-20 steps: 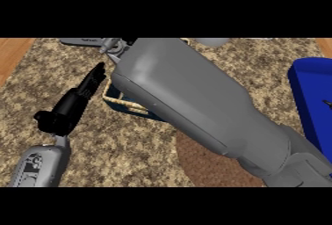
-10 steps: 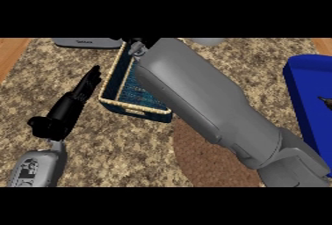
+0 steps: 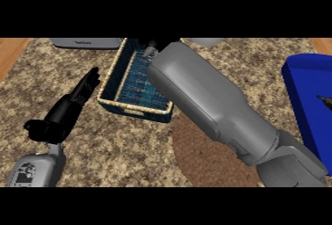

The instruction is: Pick the bell pepper from the placemat and place it in the basket

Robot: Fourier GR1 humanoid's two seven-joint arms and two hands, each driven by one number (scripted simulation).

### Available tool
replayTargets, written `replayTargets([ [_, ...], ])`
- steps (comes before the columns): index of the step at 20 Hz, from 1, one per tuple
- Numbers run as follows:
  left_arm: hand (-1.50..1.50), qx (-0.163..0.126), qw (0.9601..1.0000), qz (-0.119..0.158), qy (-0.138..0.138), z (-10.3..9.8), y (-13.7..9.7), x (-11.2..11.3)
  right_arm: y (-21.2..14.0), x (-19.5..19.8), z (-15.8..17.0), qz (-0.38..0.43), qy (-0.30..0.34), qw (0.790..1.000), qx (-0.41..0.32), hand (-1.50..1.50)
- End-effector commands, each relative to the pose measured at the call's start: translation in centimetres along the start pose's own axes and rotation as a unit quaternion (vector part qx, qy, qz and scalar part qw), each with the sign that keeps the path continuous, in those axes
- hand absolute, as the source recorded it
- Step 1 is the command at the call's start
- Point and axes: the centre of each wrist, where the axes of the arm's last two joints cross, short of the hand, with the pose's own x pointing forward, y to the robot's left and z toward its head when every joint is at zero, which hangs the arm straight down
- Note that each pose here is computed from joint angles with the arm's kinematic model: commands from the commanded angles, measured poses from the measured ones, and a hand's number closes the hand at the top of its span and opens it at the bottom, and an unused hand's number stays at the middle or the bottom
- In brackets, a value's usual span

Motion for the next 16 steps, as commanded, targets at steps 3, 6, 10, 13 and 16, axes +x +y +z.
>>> replayTargets([
  [3,0.00,0.000,1.0000,-0.004,-0.002,0.3,1.1,0.3,0.0,0.8,-1.4,-0.024,0.027,0.999,-0.015,-1.50],
  [6,0.00,0.000,1.0000,0.000,-0.005,0.3,-1.3,0.3,0.0,1.1,-1.3,-0.039,0.014,0.999,-0.022,-1.50],
  [10,0.00,0.009,1.0000,0.001,0.003,1.3,1.0,-1.2,-0.9,1.4,-1.5,-0.117,0.018,0.993,-0.030,-1.50],
  [13,0.00,0.009,0.9999,-0.005,-0.002,0.0,0.4,0.0,-2.2,2.2,-3.0,-0.150,0.042,0.987,-0.046,-1.50],
  [16,0.00,0.021,0.9997,-0.008,0.012,0.6,1.2,0.0,-3.6,1.6,-3.8,-0.194,0.093,0.975,-0.053,-1.50],
])
